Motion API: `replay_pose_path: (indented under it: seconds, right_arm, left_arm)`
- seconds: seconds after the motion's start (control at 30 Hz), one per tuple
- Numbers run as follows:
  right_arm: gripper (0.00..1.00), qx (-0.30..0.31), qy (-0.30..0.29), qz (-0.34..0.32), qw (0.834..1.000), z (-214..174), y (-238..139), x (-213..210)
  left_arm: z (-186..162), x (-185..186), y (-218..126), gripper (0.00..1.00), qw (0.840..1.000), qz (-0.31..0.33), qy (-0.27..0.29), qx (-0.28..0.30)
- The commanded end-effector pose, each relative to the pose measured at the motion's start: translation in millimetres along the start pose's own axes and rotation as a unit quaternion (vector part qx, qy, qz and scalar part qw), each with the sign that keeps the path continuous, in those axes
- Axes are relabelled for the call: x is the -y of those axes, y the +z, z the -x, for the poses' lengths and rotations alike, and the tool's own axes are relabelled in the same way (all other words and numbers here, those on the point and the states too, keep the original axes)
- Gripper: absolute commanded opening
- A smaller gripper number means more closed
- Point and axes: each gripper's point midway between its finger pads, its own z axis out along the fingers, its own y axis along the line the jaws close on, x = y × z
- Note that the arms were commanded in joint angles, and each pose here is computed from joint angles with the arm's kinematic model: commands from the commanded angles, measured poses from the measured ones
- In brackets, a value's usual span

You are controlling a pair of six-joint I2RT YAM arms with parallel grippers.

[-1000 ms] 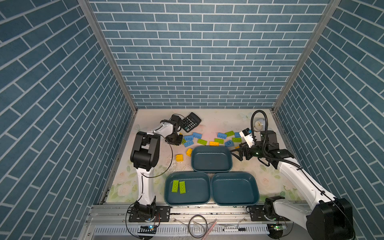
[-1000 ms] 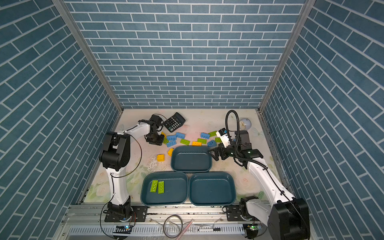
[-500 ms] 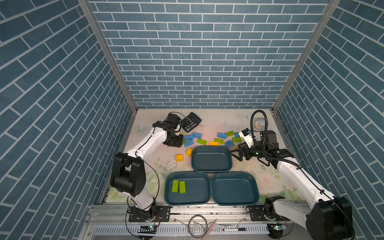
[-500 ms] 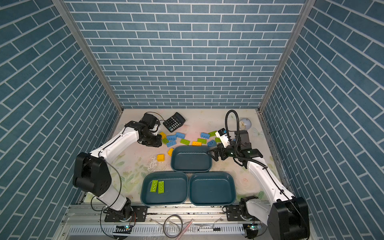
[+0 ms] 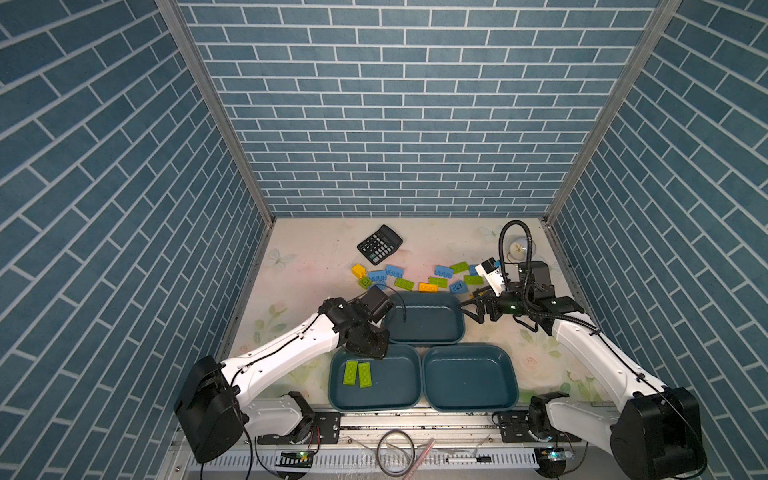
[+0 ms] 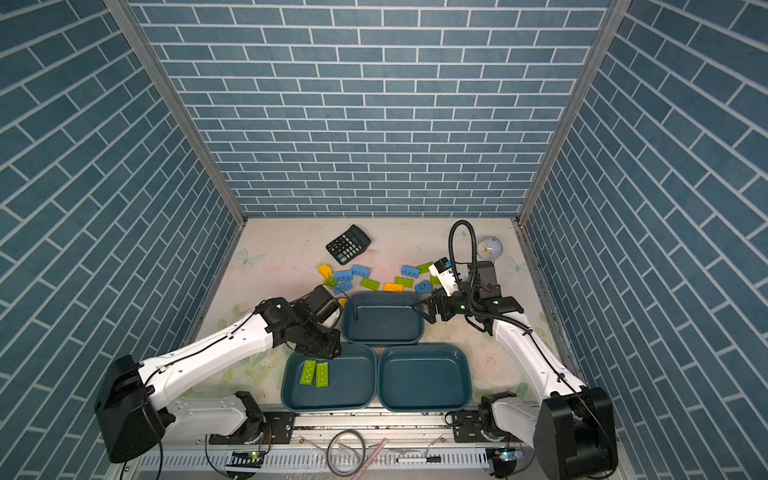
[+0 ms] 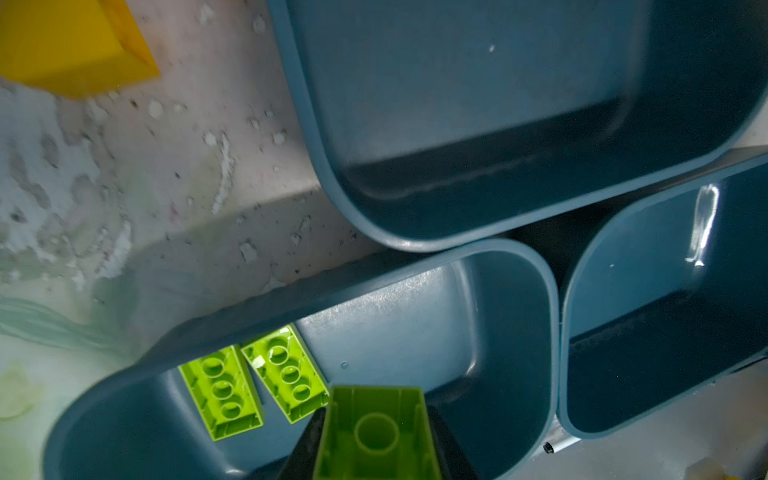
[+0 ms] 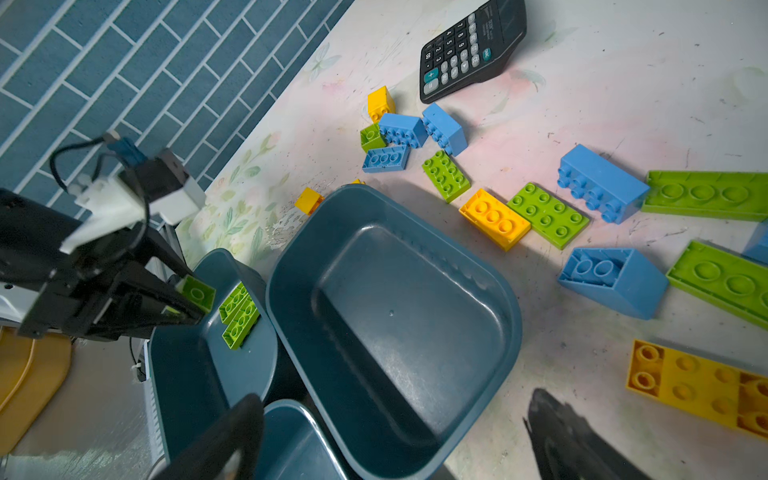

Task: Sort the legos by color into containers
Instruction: 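Carry the green brick with the left gripper into the bin and release, then move the left gripper to the yellow bricks and grasp a small yellow brick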

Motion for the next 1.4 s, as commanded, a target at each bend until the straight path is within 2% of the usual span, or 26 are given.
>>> replay_pose_path:
  seconds: [0.0, 0.13, 0.27, 0.4, 0.53, 0.7, 0.8, 1.1, 1.23, 1.37]
  right_arm:
    - [0.99, 0.010, -0.023, 0.010, 1.000, 13, -2, -5]
    - [0.99, 0.008, -0.022, 0.005, 1.000, 11, -3, -4]
    - [0.99, 0.005, -0.022, 0.001, 1.000, 8, -4, -3]
    - [0.99, 0.004, -0.021, -0.001, 1.000, 7, -5, -3]
    - [0.99, 0.002, -0.021, 0.000, 1.000, 6, -4, -4]
    - [0.99, 0.005, -0.020, 0.001, 1.000, 8, -4, -4]
    - [0.99, 0.007, -0.020, 0.003, 1.000, 10, -4, -4]
    - [0.99, 0.013, -0.019, -0.008, 1.000, 9, -6, -2]
    - [0.99, 0.012, -0.017, -0.009, 1.000, 6, -6, -2]
    - [0.99, 0.010, -0.017, -0.010, 1.000, 4, -6, -2]
  left_arm:
    - [-1, -4, 18, 0.32, 0.999, 0.021, -0.035, 0.006]
    - [-2, -12, 32, 0.35, 0.998, 0.041, -0.038, 0.005]
    - [0, -13, 36, 0.43, 0.998, 0.040, -0.046, 0.011]
    - [-3, -20, 29, 0.53, 0.997, 0.058, -0.042, 0.006]
    - [5, -19, 10, 0.54, 0.998, 0.059, -0.032, 0.014]
    - [39, -26, -23, 0.55, 0.997, 0.063, -0.019, 0.043]
    - [63, -38, -29, 0.56, 0.996, 0.068, -0.014, 0.049]
    - [119, -81, -8, 0.66, 0.993, 0.100, -0.028, 0.047]
    - [134, -90, 3, 0.69, 0.990, 0.133, 0.036, 0.038]
    - [142, -83, 6, 0.71, 0.975, 0.119, 0.185, 0.009]
